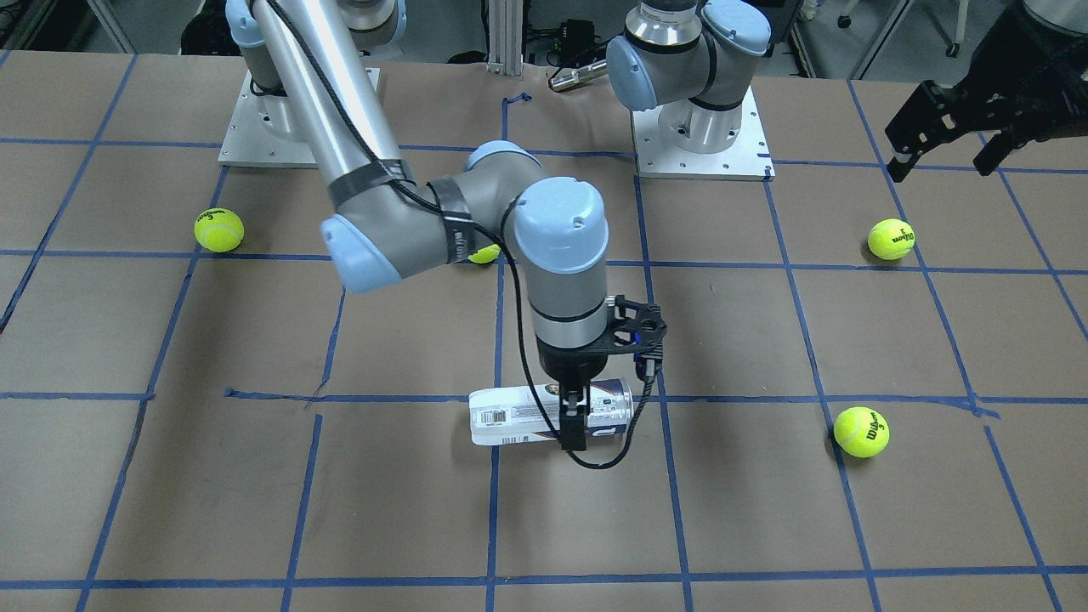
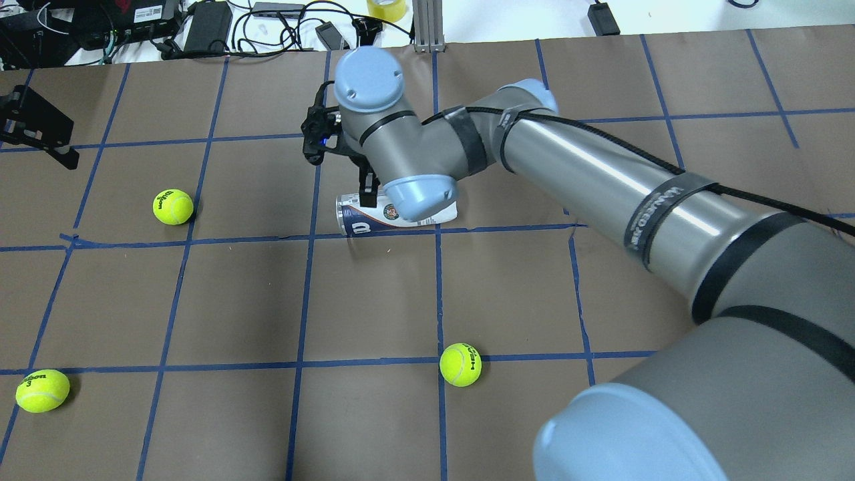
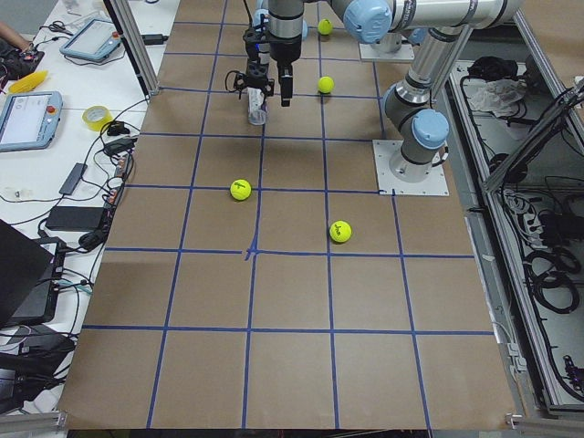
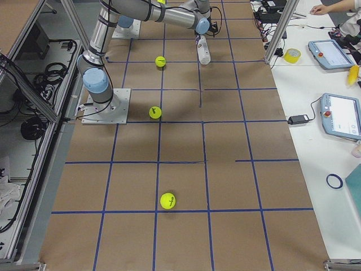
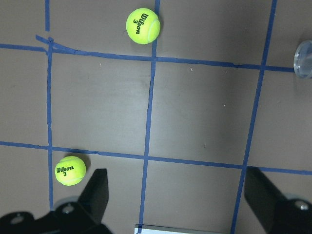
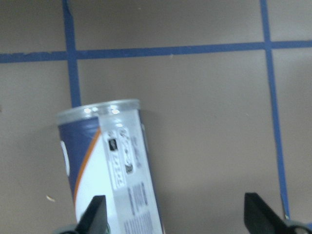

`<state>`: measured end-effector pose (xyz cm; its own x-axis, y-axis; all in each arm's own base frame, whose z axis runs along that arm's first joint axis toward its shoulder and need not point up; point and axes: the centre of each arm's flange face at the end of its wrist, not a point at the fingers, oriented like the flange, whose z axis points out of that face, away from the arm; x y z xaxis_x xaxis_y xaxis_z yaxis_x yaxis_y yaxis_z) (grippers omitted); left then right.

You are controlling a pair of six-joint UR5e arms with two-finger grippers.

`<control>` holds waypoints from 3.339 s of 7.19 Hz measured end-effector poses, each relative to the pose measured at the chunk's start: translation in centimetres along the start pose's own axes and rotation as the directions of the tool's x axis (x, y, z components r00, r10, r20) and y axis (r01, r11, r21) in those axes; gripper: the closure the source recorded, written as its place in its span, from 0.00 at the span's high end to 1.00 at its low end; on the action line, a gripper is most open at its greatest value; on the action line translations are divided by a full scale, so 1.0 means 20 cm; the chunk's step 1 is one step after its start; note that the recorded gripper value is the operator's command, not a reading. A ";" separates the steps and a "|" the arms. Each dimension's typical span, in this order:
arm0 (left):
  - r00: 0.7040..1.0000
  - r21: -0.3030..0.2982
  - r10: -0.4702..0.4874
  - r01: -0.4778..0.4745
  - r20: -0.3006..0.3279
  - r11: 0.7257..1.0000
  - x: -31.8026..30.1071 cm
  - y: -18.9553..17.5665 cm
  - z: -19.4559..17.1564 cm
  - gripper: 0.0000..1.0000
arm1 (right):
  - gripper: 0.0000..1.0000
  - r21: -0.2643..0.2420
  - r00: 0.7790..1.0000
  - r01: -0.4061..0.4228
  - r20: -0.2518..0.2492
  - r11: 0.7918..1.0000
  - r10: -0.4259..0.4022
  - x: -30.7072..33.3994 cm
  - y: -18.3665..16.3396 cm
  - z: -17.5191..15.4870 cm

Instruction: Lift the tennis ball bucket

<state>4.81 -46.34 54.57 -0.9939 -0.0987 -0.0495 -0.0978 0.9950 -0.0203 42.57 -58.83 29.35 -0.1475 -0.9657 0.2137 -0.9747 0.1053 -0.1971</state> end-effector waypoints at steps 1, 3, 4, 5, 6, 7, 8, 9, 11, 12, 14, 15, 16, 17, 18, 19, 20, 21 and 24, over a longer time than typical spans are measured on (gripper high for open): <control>1.000 -0.006 0.003 -0.003 -0.007 1.000 0.01 0.00 0.01 1.00 | 1.00 0.013 0.994 -0.110 0.008 0.994 0.110 0.17 0.21 -0.22; 0.996 -0.013 -0.003 0.001 -0.090 1.000 0.05 -0.05 0.11 1.00 | 1.00 0.019 0.940 -0.339 0.028 0.940 0.339 0.36 0.60 -0.62; 0.983 -0.003 -0.016 0.016 -0.184 1.000 0.10 -0.09 0.21 1.00 | 1.00 0.003 0.901 -0.433 0.032 0.901 0.432 0.39 0.78 -0.80; 0.965 0.000 -0.032 0.033 -0.260 0.999 0.13 -0.13 0.33 1.00 | 1.00 -0.016 0.848 -0.528 0.034 0.849 0.528 0.39 0.92 -0.97; 0.943 -0.002 -0.038 0.040 -0.331 0.999 0.18 -0.18 0.47 1.00 | 1.00 -0.032 0.799 -0.600 0.036 0.800 0.600 0.34 0.99 -1.14; 0.909 0.003 -0.036 0.041 -0.415 0.999 0.23 -0.23 0.63 1.00 | 1.00 -0.044 0.758 -0.650 0.036 0.758 0.652 0.25 1.01 -1.30; 0.876 0.009 -0.032 0.041 -0.481 0.999 0.28 -0.27 0.79 1.00 | 1.00 -0.061 0.727 -0.683 0.039 0.728 0.685 0.16 1.03 -1.43; 0.842 0.012 -0.030 0.044 -0.539 0.999 0.33 -0.30 0.96 1.00 | 1.00 -0.085 0.708 -0.701 0.033 0.708 0.705 0.09 1.06 -1.53; 0.768 -0.003 -0.035 0.043 -0.639 0.999 0.44 -0.32 1.22 1.00 | 1.00 -0.121 0.660 -0.747 -0.014 0.654 0.751 0.11 1.25 -1.61; 0.746 -0.018 -0.032 0.027 -0.665 0.999 0.50 -0.33 1.31 1.00 | 1.00 -0.135 0.618 -0.781 -0.027 0.610 0.786 0.15 1.38 -1.62; 0.732 -0.021 0.002 -0.022 -0.682 1.000 0.66 -0.36 1.46 1.00 | 1.00 -0.181 0.531 -0.834 -0.005 0.522 0.847 0.13 1.53 -1.53; 0.720 -0.027 0.010 -0.039 -0.694 0.999 0.72 -0.37 1.52 1.00 | 1.00 -0.195 0.487 -0.857 -0.001 0.478 0.873 0.10 1.54 -1.50; 0.705 -0.039 0.007 -0.050 -0.709 0.998 0.77 -0.38 1.59 1.00 | 1.00 -0.202 0.470 -0.865 0.000 0.460 0.883 0.08 1.50 -1.47; 0.696 -0.053 0.001 -0.057 -0.718 0.997 0.80 -0.39 1.66 1.00 | 1.00 -0.210 0.461 -0.869 -0.012 0.449 0.887 0.05 1.42 -1.45; 0.686 -0.067 -0.008 -0.060 -0.728 0.996 0.83 -0.39 1.71 1.00 | 1.00 -0.222 0.437 -0.882 -0.055 0.416 0.898 0.01 1.34 -1.44; 0.671 -0.077 -0.010 -0.070 -0.741 0.995 0.88 -0.39 1.75 0.99 | 1.00 -0.214 0.384 -0.910 -0.114 0.354 0.916 -0.01 1.30 -1.47; 0.664 -0.078 -0.003 -0.083 -0.748 0.993 0.96 -0.38 1.77 0.72 | 1.00 -0.183 0.313 -0.941 -0.154 0.284 0.937 -0.05 1.28 -1.55; 0.662 -0.081 -0.005 -0.085 -0.749 0.993 1.00 -0.38 1.80 0.12 | 1.00 -0.157 0.258 -0.960 -0.172 0.232 0.951 -0.08 1.27 -1.61; 0.675 -0.147 -0.108 -0.001 -0.730 0.989 1.04 -0.44 1.76 0.00 | 1.00 -0.174 0.146 -0.978 -0.190 0.113 0.971 -0.19 1.21 -1.67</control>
<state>-13.27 -57.65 18.50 -0.6977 -0.1626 0.6977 -0.1035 0.9866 0.1264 13.93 -44.68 55.73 -0.9997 0.0065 0.0219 0.0050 0.9979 -0.0647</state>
